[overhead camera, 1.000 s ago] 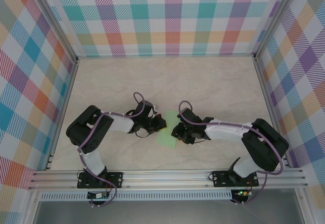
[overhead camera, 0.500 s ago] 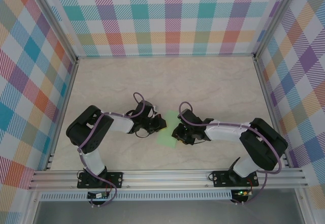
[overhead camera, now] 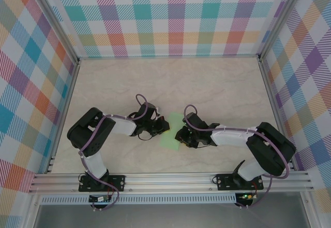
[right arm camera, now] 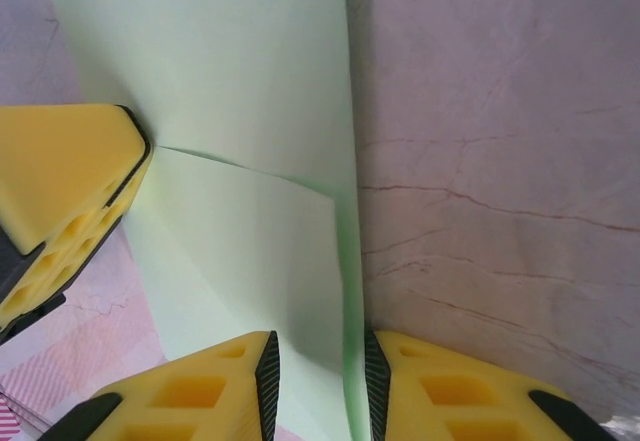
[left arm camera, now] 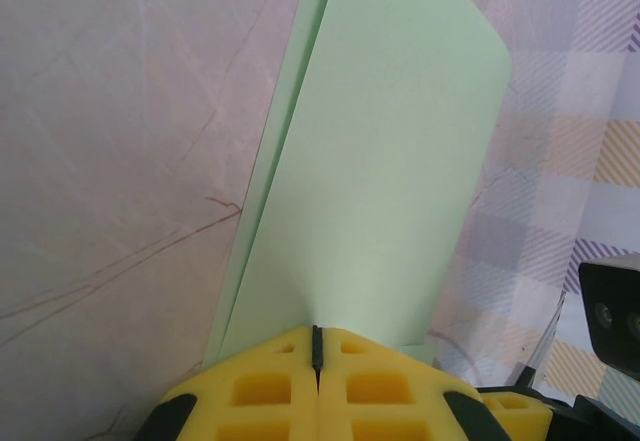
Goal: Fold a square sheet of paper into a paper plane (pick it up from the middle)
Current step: Fold the triangle a second time at the center of the table.
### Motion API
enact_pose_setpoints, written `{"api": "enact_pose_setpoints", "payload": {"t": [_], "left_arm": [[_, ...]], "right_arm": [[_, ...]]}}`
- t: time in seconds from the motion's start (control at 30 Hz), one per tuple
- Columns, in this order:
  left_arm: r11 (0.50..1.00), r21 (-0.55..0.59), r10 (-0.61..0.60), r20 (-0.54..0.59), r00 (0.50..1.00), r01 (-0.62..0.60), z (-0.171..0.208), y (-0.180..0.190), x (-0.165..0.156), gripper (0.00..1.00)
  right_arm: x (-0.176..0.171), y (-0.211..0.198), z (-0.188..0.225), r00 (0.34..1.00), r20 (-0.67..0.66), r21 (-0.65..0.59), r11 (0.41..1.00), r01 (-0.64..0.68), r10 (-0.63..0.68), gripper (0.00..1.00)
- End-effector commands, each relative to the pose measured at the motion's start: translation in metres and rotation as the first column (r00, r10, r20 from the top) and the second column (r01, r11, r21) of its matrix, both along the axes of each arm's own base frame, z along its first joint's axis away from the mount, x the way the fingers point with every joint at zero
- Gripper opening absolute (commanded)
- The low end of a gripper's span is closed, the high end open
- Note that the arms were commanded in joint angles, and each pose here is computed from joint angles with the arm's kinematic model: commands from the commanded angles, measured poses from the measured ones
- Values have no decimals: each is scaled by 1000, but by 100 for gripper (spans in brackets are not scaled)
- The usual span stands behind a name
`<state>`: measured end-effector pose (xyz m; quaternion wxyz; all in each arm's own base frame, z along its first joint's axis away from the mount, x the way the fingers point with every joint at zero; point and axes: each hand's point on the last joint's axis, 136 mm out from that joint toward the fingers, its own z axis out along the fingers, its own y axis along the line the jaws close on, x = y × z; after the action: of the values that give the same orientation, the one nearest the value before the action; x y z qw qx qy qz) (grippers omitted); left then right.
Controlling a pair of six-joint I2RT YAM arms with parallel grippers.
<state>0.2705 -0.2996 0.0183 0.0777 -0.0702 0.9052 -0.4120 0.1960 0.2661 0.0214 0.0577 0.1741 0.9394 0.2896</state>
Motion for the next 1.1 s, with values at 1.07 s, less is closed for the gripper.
{"api": "enact_pose_setpoints", "payload": {"t": [1.07], "left_arm": [[982, 167, 114, -123, 986, -92, -41, 46, -22, 0]], "right_arm": [[6, 11, 0, 999, 48, 76, 997, -21, 18, 35]]}}
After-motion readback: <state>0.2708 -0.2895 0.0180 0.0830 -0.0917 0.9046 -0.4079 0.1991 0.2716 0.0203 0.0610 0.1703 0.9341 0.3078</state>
